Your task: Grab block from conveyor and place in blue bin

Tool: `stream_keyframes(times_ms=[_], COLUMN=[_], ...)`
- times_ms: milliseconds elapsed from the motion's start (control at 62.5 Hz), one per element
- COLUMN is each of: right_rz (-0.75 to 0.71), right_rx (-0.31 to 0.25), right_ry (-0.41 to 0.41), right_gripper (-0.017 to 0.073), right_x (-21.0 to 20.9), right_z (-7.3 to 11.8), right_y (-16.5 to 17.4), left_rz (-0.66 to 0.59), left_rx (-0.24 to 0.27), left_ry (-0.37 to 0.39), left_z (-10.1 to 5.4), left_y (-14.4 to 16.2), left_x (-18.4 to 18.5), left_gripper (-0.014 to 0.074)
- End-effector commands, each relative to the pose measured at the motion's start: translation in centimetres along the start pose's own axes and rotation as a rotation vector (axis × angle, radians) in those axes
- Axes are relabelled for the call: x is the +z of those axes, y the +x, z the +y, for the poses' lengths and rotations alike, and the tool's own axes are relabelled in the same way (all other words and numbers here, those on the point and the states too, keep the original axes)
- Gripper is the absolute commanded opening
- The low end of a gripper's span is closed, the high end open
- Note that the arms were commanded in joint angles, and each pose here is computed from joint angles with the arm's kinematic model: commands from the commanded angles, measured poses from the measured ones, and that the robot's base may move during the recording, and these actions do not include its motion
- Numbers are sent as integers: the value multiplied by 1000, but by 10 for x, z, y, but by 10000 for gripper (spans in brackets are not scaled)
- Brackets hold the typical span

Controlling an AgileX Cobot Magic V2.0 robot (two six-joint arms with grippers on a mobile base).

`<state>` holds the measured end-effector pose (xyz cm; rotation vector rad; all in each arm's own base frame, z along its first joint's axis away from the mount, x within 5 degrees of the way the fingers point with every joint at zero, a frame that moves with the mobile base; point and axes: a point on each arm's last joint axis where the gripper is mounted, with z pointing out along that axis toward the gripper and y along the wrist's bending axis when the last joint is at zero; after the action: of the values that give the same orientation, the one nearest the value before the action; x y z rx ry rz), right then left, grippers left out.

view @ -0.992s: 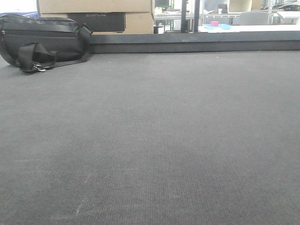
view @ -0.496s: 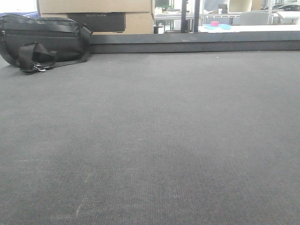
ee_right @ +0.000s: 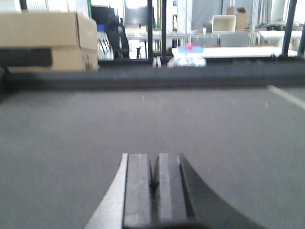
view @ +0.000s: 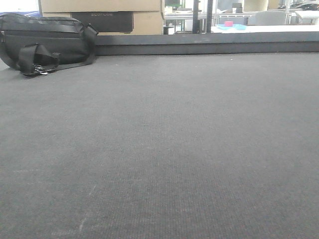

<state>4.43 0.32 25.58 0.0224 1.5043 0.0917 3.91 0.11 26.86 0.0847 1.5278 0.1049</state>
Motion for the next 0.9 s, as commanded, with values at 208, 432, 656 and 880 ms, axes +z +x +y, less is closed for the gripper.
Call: stream_keyframes(times_ms=[208,432,656,880], right_rz=[321,802,1119,1355], right_rx=[-6,7,26,39], right_ry=[-34,-43,-40,-27], right_gripper=[-167,-167,-167,-167], right_x=[14,88,157,194], right_z=[11,12,9,4], right_y=[-79,-94,-69,-21], left_rz=[268,618,767,935], left_rx=[-14,-103,-137,-141], left_ry=[26,114,139,151], left_z=[10,5,0,-5], left_y=[-79,-105,-95,-63], left_x=[20,97,167,199], left_gripper=[-111,-111,-111,-111])
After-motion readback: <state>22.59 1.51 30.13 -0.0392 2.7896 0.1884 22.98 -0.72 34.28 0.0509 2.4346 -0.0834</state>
